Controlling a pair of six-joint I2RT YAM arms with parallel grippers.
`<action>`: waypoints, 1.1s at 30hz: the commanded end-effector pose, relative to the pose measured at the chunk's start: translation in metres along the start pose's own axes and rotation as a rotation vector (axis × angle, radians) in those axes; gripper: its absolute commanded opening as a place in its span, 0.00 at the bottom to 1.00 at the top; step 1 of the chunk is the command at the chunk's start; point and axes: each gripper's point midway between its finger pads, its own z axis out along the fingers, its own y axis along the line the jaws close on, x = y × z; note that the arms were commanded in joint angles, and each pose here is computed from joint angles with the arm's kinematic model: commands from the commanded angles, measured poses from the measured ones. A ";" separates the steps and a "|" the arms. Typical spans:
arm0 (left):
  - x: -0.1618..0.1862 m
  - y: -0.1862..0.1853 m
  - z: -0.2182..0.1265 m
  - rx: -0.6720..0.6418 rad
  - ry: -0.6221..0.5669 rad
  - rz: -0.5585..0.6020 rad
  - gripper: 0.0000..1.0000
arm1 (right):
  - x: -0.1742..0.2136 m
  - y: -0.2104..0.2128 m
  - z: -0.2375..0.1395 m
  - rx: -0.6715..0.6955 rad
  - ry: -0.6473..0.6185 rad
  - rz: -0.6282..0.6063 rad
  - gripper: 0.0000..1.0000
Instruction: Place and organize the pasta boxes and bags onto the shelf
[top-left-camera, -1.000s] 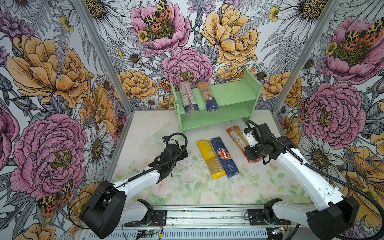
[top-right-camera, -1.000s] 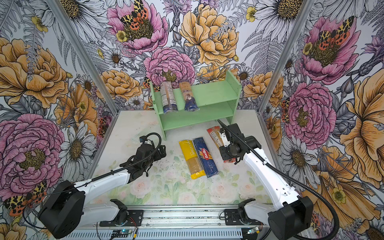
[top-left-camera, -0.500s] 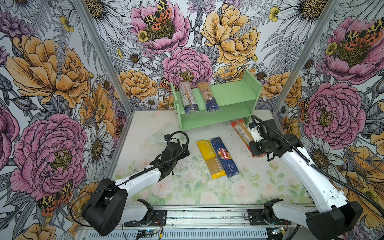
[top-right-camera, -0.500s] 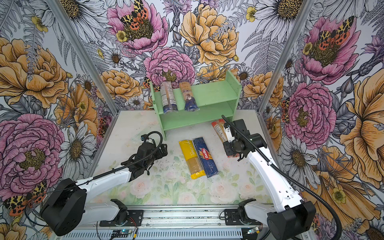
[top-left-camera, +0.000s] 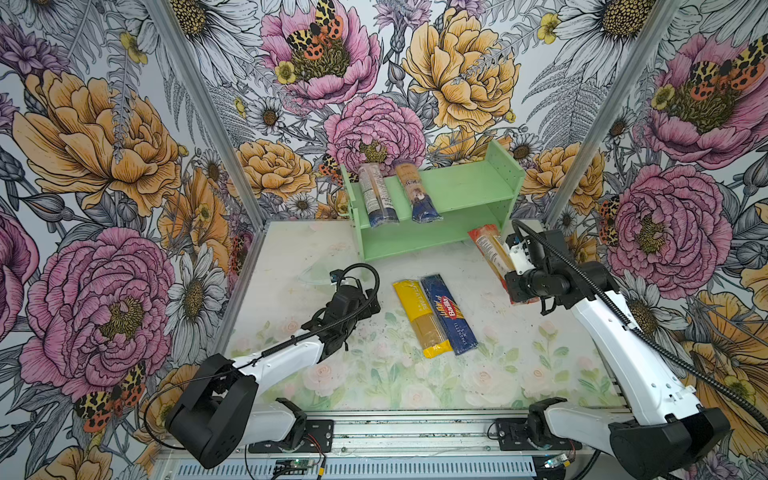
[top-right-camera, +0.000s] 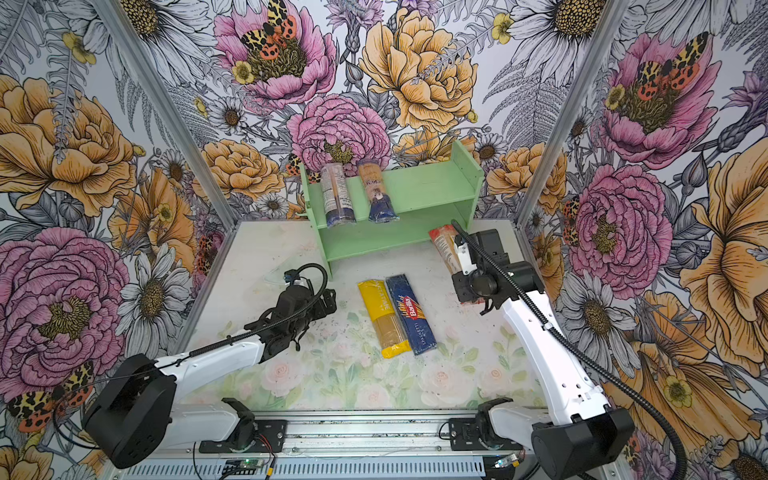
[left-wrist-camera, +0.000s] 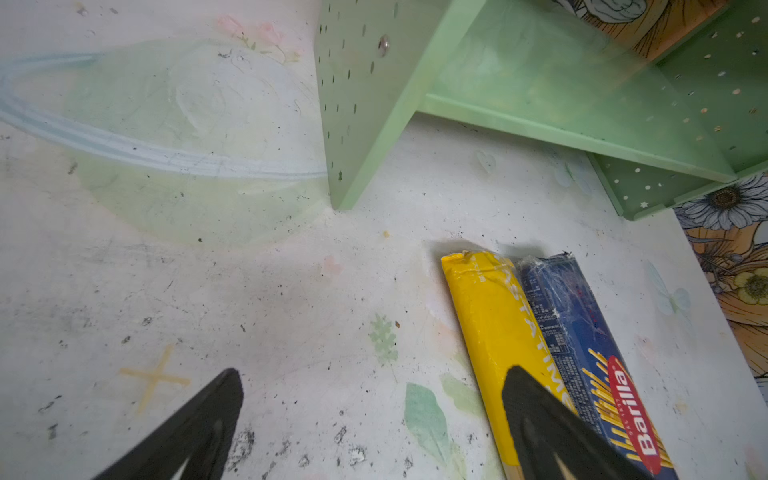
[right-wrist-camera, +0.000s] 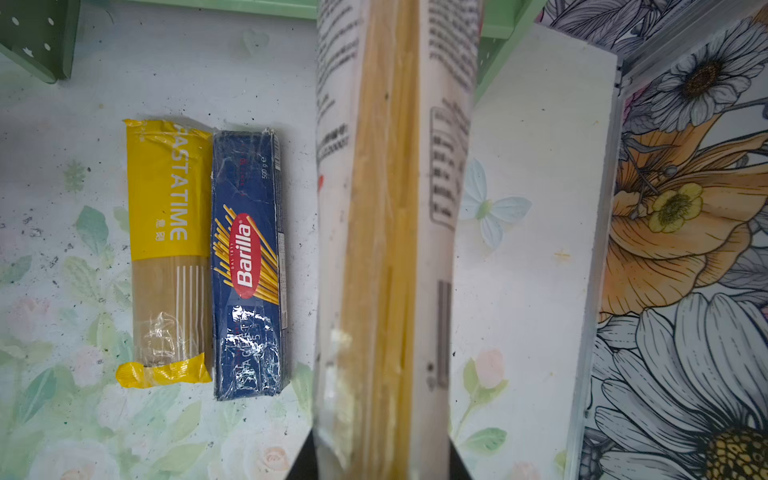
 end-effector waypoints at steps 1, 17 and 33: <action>-0.008 -0.016 0.000 0.050 -0.016 0.000 0.99 | -0.053 -0.015 -0.034 0.051 -0.222 0.017 0.00; -0.007 -0.018 -0.001 0.057 -0.014 0.001 0.99 | -0.085 -0.025 -0.062 0.060 -0.318 0.019 0.00; -0.010 -0.025 -0.006 0.070 -0.014 0.007 0.99 | -0.136 -0.031 -0.083 0.047 -0.410 -0.003 0.00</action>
